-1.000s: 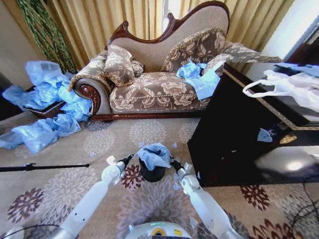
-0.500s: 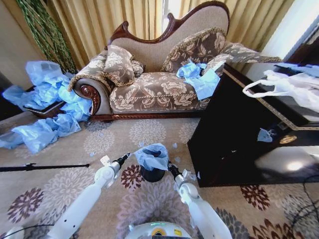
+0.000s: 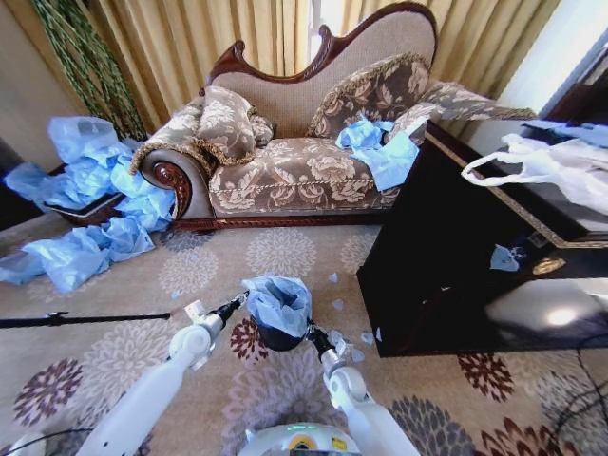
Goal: Place a garbage bag over the trash bin.
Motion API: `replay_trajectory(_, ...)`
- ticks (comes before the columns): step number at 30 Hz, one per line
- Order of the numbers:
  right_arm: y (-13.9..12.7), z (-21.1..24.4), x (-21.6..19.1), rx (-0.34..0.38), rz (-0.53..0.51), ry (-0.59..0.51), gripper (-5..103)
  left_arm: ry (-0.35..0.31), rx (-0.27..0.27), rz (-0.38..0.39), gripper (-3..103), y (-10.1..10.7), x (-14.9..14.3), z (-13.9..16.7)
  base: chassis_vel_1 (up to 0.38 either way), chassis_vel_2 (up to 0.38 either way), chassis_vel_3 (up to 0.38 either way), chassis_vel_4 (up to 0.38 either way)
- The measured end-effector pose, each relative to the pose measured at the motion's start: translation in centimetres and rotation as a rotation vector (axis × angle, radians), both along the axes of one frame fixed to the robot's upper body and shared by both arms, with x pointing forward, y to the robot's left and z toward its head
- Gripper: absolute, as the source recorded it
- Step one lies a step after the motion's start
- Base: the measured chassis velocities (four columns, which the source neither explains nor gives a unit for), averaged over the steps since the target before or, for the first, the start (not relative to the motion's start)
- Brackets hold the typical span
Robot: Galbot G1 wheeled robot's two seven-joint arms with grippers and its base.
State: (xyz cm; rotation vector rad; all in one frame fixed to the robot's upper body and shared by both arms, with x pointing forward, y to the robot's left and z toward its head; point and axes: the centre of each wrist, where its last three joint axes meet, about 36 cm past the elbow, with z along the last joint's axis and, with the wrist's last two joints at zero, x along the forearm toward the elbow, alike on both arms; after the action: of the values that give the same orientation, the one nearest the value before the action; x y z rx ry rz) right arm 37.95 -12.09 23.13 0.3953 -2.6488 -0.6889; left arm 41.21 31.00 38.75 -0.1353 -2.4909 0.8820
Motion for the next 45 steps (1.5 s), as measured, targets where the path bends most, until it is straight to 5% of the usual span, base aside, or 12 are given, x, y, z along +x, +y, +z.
replay_trajectory(7, -1.1, 0.1, -1.2, 0.004, -0.014, 0.012, 0, -0.011, -0.046, -0.02, 93, -0.7, -1.6, 4.0, 0.0, 0.0, 0.0, 0.0)
replay_trajectory(10, -0.3, -0.2, -2.4, 0.02, -0.013, 0.024, 0, 0.026, -0.013, -0.058, 102, -2.2, -2.8, 6.9, 0.0, 0.0, 0.0, 0.0)
replay_trajectory(19, 1.1, -0.3, -3.8, 0.04, -0.011, 0.037, 0, 0.11, 0.108, -0.117, 93, -5.7, -3.8, 9.7, 0.0, 0.0, 0.0, 0.0)
replay_trajectory(27, 2.0, -0.5, -4.9, 0.046, 0.007, 0.048, 0, 0.037, 0.208, -0.137, 64, -6.0, -1.7, 8.3, 0.0, 0.0, 0.0, 0.0)
replay_trajectory(33, 2.0, -0.6, -4.5, 0.044, 0.003, 0.044, 0, -0.054, 0.312, -0.218, 61, -7.5, 0.5, 7.0, 0.0, 0.0, 0.0, 0.0)
replay_trajectory(42, 0.9, -0.3, -3.9, 0.027, -0.011, 0.018, 3, -0.012, 0.402, -0.247, 59, -9.1, 1.5, 6.2, 0.0, 0.0, 0.0, 0.0)
replay_trajectory(45, 0.0, 0.4, -3.3, 0.005, -0.012, -0.022, 14, 0.002, 0.409, -0.25, 61, -8.6, 1.3, 6.3, 0.0, 0.0, 0.0, 0.0)
